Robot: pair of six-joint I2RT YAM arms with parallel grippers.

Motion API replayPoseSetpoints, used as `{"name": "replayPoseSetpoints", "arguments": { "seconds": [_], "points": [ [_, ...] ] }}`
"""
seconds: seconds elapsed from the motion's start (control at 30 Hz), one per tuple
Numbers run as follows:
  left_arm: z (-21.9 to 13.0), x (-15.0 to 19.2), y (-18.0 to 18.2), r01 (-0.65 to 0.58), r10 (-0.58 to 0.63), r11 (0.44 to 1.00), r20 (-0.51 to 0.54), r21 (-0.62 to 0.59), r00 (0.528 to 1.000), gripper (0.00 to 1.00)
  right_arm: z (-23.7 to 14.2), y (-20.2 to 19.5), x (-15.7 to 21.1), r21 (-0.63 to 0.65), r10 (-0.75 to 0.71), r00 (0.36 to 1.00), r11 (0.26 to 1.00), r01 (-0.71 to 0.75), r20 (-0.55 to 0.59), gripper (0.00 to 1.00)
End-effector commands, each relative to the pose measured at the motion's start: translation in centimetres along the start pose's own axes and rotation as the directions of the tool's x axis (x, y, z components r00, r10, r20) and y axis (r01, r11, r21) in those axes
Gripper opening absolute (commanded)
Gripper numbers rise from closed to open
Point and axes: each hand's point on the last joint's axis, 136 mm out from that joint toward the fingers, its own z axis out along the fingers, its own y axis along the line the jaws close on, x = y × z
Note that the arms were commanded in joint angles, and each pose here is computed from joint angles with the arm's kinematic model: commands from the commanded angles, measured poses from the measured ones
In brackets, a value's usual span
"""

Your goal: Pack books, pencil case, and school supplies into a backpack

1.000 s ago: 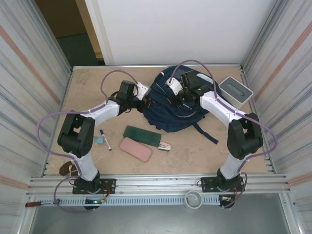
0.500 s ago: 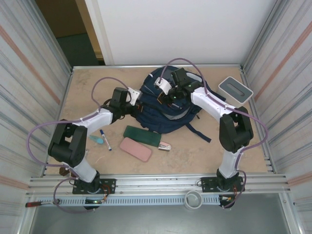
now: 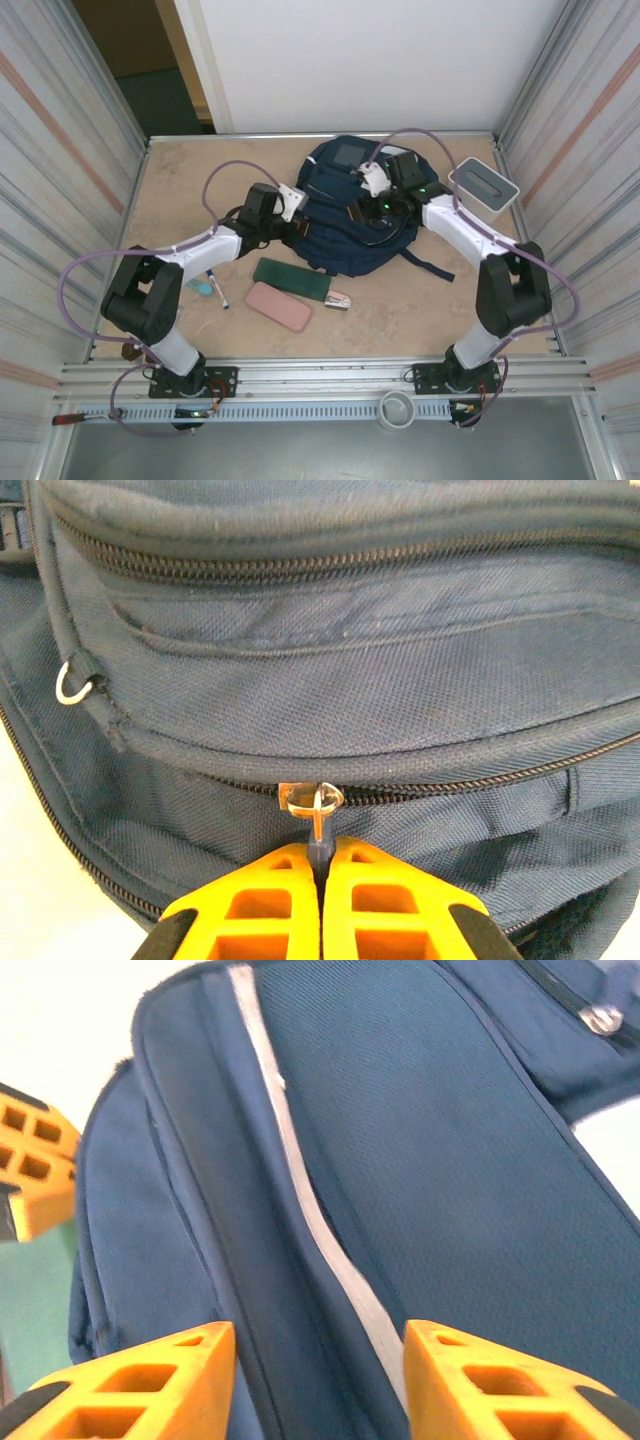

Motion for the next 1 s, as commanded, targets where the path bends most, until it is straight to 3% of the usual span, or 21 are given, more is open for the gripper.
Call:
{"name": "replayPoseSetpoints", "arguments": {
  "seconds": [0.0, 0.13, 0.27, 0.53, 0.7, 0.87, 0.97],
  "points": [
    [0.0, -2.0, -1.3, -0.015, 0.014, 0.999, 0.036, 0.033, 0.999, 0.0, -2.7, -1.9, 2.4, 0.027, 0.3, 0.954, 0.953, -0.3, 0.022, 0.56],
    [0.1, -1.9, -1.4, -0.02, 0.019, 0.999, 0.03, 0.036, 0.999, 0.0, -4.0, -6.5, 6.2, 0.092, 0.558, 0.826, 0.821, -0.563, 0.073, 0.69],
    [0.3, -1.4, -1.6, -0.024, 0.023, 0.999, 0.015, 0.042, 1.0, 0.0, -3.2, -9.4, 6.9, 0.067, 0.667, 0.735, 0.734, -0.676, 0.122, 0.72],
    [0.5, 0.0, -2.2, -0.036, 0.037, 0.998, -0.027, 0.048, 0.999, 0.0, 1.7, -11.8, 2.8, -0.021, 0.678, 0.732, 0.735, -0.678, 0.075, 0.65],
    [1.1, -0.4, -4.7, -0.069, 0.072, 0.993, -0.026, 0.092, 0.997, 0.0, 4.1, -13.3, -1.0, -0.059, 0.662, 0.747, 0.75, -0.659, 0.065, 0.62],
    [2.5, -2.0, -7.8, -0.1, 0.102, 0.985, -0.004, 0.143, 0.995, 0.0, 3.7, -13.8, -4.6, -0.077, 0.628, 0.775, 0.778, -0.623, 0.073, 0.63],
    [3.1, -3.0, -9.4, -0.118, 0.117, 0.978, 0.013, 0.169, 0.993, 0.0, 1.7, -14.1, -4.5, -0.011, 0.599, 0.793, 0.799, -0.602, 0.108, 0.65]
  ]
}}
